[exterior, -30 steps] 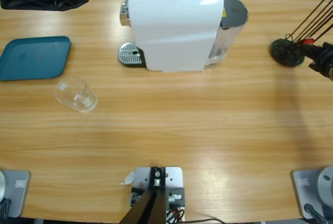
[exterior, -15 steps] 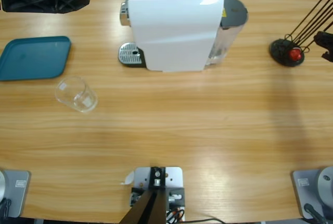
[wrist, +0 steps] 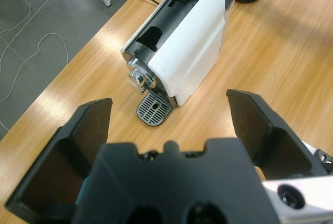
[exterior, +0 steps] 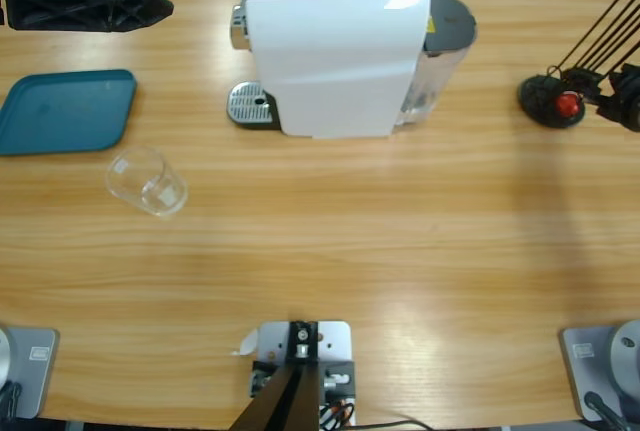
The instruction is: Pour coffee
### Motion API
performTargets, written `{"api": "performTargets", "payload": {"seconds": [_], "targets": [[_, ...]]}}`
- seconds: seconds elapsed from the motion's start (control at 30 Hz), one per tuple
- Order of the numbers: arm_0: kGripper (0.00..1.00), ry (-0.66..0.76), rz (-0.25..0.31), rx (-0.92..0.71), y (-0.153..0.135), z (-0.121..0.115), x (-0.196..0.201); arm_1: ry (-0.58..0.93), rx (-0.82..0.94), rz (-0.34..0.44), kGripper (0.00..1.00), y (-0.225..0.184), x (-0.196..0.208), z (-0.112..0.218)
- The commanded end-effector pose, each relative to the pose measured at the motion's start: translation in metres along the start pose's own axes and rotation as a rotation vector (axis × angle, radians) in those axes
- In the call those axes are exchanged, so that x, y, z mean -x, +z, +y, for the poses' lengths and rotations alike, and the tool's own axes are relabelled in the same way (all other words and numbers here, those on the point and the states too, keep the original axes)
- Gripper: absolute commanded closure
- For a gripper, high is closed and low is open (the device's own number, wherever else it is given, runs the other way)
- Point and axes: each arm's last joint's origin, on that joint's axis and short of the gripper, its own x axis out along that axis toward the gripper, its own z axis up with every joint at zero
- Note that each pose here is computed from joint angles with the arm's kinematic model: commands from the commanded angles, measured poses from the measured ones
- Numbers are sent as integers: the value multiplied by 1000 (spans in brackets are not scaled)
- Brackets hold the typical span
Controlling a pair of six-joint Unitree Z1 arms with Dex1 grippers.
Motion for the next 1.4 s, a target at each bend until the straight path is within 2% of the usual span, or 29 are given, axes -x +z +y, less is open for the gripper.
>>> {"api": "performTargets", "payload": {"seconds": [0.03,0.47,0.63,0.77,1.17,1.27,1.4], "targets": [[50,-1,60,-2,-9,-4,-15,-15,4,52,138,-20,11,-7],[50,0,52,0,-10,-4,-11,-28,19,107,156,-33,-12,-4],[50,1,51,0,-10,-4,-10,-37,16,91,157,-36,-10,-6],[50,0,56,-1,-10,-4,-12,-39,16,79,276,-35,-4,-7],[50,1,58,-1,-12,-4,-11,-43,28,87,280,-36,-12,-6],[50,4,53,-1,-14,-3,-8,-43,31,89,393,-36,-14,-5],[50,4,54,-1,-14,-3,-8,-46,33,91,405,-37,-14,-5]]}}
